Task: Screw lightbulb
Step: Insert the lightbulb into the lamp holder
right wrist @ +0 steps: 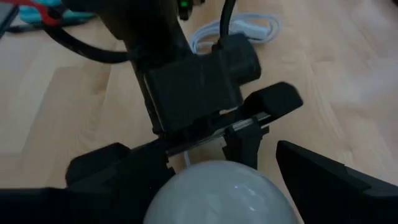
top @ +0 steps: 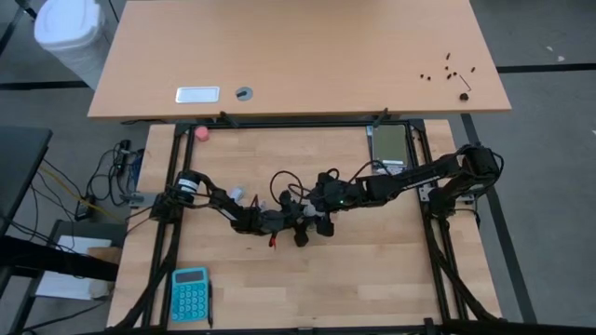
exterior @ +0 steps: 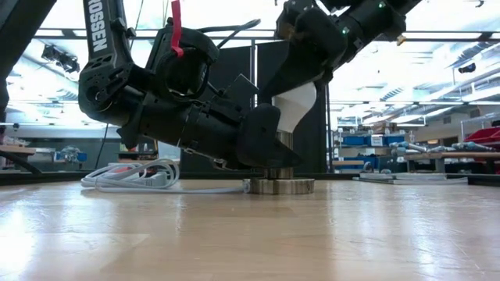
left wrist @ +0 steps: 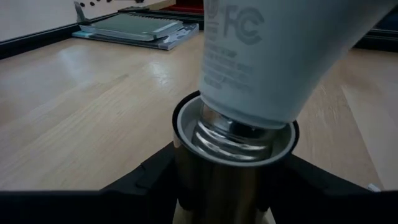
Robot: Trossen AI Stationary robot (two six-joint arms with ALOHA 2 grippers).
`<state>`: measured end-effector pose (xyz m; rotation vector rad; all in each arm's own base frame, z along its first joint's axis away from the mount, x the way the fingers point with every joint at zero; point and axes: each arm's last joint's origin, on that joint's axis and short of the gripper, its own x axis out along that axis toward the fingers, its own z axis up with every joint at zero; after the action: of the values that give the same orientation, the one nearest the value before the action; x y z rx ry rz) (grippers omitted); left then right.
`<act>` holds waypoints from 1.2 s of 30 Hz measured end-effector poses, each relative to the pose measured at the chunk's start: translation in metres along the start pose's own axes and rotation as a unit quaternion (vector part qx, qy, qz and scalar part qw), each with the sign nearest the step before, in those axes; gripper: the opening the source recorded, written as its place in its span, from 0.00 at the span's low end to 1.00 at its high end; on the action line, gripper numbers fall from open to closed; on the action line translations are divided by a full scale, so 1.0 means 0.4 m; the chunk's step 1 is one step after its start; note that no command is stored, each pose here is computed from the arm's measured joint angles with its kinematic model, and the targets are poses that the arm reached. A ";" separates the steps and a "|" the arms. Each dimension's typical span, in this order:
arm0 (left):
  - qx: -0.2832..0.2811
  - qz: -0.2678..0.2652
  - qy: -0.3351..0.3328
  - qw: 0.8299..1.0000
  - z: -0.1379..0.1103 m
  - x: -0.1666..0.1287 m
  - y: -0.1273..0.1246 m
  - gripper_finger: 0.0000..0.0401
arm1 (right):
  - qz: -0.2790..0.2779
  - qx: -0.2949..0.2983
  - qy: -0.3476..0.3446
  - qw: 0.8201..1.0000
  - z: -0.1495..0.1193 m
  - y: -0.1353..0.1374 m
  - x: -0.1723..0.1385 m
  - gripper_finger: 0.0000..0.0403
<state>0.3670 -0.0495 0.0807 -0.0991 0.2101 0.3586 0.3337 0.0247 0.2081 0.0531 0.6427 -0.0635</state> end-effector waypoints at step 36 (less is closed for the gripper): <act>0.003 0.001 0.006 1.000 -0.003 0.000 0.001 0.51 | -0.061 -0.015 -0.102 0.993 0.076 0.038 -0.212 0.80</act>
<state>0.3667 -0.0494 0.0794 -0.0956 0.2228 0.3597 0.2852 0.0414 0.2836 -0.0210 0.4415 -0.1751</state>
